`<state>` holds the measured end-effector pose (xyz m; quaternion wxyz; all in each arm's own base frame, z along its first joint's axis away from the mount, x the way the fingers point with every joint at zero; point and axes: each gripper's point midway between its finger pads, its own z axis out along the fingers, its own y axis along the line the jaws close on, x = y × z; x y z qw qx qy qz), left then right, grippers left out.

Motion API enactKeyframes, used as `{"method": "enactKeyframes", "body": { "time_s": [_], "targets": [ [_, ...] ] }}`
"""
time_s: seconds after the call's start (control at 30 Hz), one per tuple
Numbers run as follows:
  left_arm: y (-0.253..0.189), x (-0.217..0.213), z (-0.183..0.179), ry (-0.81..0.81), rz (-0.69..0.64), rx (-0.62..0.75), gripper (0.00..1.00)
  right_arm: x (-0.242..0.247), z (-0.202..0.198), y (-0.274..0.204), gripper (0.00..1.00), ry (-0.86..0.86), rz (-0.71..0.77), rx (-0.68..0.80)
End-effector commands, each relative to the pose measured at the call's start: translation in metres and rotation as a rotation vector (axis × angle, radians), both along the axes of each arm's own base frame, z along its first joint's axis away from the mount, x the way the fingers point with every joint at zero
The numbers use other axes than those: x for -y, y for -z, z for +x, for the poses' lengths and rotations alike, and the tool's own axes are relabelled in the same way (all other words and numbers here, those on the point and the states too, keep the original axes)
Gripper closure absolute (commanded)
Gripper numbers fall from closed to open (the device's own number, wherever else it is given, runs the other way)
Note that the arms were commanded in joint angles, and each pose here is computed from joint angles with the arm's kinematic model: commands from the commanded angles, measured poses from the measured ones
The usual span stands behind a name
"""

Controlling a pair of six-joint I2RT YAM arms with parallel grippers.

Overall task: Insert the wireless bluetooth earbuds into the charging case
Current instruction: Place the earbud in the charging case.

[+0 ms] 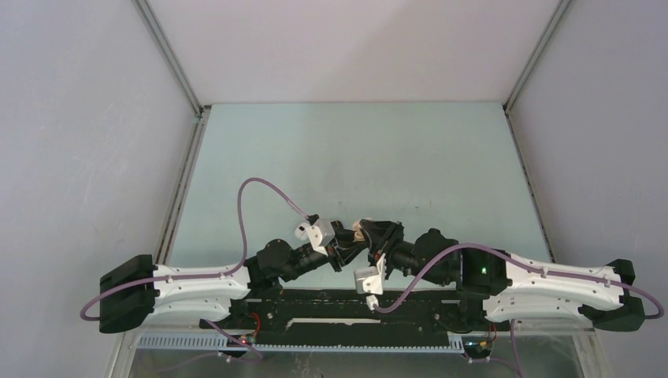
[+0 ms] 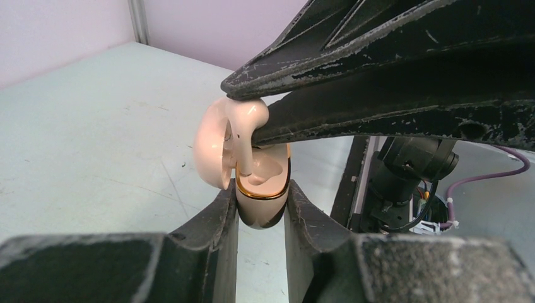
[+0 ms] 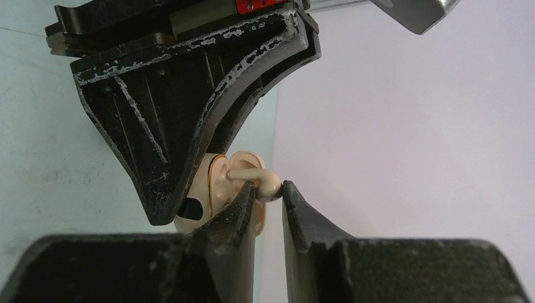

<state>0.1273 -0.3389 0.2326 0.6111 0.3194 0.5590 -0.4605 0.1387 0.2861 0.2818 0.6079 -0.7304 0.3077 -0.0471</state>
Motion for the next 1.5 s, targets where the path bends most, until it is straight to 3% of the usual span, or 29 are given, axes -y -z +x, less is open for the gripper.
{"method": "enactKeyframes", "body": {
  "time_s": [0.0, 0.73, 0.87, 0.93, 1.47],
  "targets": [
    [-0.019, 0.0, -0.005, 0.021, -0.07, 0.019, 1.0, -0.002, -0.004, -0.007, 1.0, -0.018, 0.034, 0.022],
    [-0.024, -0.002, 0.002, -0.017, -0.087, 0.016, 1.0, 0.0, -0.013, 0.015, 0.99, -0.074, -0.03, 0.056],
    [-0.021, -0.002, 0.002, -0.019, -0.077, 0.017, 1.0, 0.002, -0.015, 0.022, 0.71, -0.084, -0.062, 0.056],
    [-0.019, -0.002, 0.002, -0.017, -0.072, 0.018, 1.0, 0.004, -0.017, 0.025, 0.62, -0.097, -0.085, 0.055],
    [-0.014, 0.003, -0.002, 0.011, -0.049, 0.035, 1.0, 0.01, -0.022, 0.02, 0.52, -0.111, -0.129, -0.104]
  ]
}}
